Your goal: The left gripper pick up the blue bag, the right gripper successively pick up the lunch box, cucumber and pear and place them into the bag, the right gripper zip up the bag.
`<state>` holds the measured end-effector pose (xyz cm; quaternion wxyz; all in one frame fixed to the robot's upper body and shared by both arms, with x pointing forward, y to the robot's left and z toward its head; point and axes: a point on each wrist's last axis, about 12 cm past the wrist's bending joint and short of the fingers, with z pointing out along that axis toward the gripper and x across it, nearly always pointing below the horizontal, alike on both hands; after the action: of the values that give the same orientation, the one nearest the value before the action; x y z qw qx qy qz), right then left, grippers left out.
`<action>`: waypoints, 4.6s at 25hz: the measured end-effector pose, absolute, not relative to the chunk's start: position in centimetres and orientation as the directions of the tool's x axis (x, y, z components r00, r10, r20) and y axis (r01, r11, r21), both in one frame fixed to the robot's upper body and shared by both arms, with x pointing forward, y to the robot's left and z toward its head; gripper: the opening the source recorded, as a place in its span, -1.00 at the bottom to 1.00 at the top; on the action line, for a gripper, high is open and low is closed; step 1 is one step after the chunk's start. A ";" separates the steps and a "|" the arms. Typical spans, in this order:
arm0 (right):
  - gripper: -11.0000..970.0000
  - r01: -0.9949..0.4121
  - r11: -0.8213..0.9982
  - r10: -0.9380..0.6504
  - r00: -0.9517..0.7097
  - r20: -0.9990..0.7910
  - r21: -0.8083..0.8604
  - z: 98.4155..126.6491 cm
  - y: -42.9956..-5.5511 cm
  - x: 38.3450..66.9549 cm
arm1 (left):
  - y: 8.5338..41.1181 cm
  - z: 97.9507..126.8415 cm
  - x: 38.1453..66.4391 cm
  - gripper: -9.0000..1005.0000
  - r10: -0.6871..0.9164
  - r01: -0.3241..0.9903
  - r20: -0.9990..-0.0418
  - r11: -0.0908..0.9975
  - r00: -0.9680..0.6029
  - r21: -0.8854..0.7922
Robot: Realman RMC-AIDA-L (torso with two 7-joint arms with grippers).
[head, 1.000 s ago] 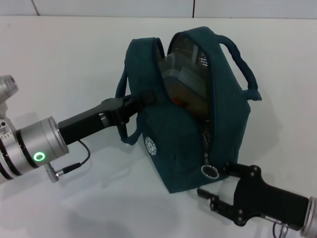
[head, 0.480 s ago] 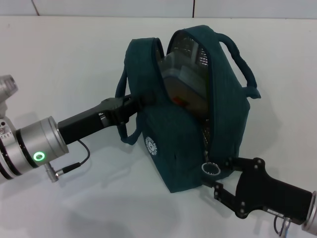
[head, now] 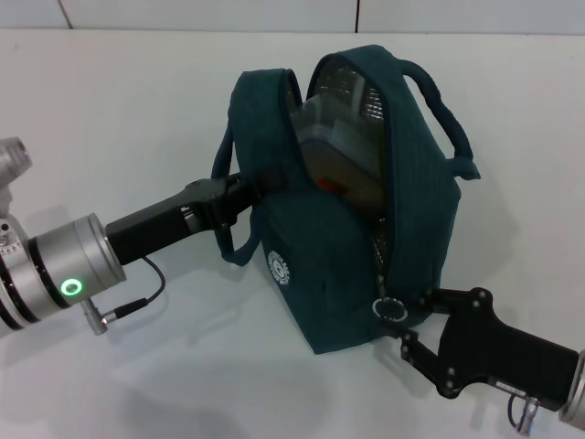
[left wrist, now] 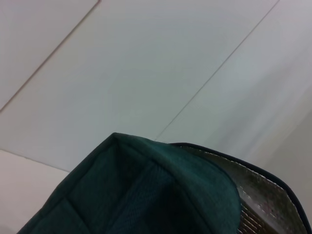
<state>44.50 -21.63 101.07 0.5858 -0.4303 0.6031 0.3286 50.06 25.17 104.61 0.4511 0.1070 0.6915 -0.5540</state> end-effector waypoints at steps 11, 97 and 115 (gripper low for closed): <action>-0.63 -0.897 0.423 -0.138 0.077 -0.987 -0.129 101.2 -21.8 44.8 | 25.1 104.6 50.1 -0.73 -0.350 0.649 -0.743 0.362 -0.571 -0.669; -0.96 -0.880 0.297 0.076 0.408 -0.910 -0.370 111.7 -13.6 55.4 | 30.6 105.0 47.3 0.64 -0.576 0.583 -0.736 0.479 -0.355 -0.656; -0.96 -0.869 0.288 0.030 0.429 -0.903 -0.403 112.4 -12.2 56.5 | 31.6 104.7 46.3 0.59 -0.463 0.604 -0.798 0.528 -0.385 -0.597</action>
<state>56.46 -12.23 112.37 0.6831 -0.4979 0.4210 0.3291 46.28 31.60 104.71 0.5520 0.0521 0.6776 -0.4831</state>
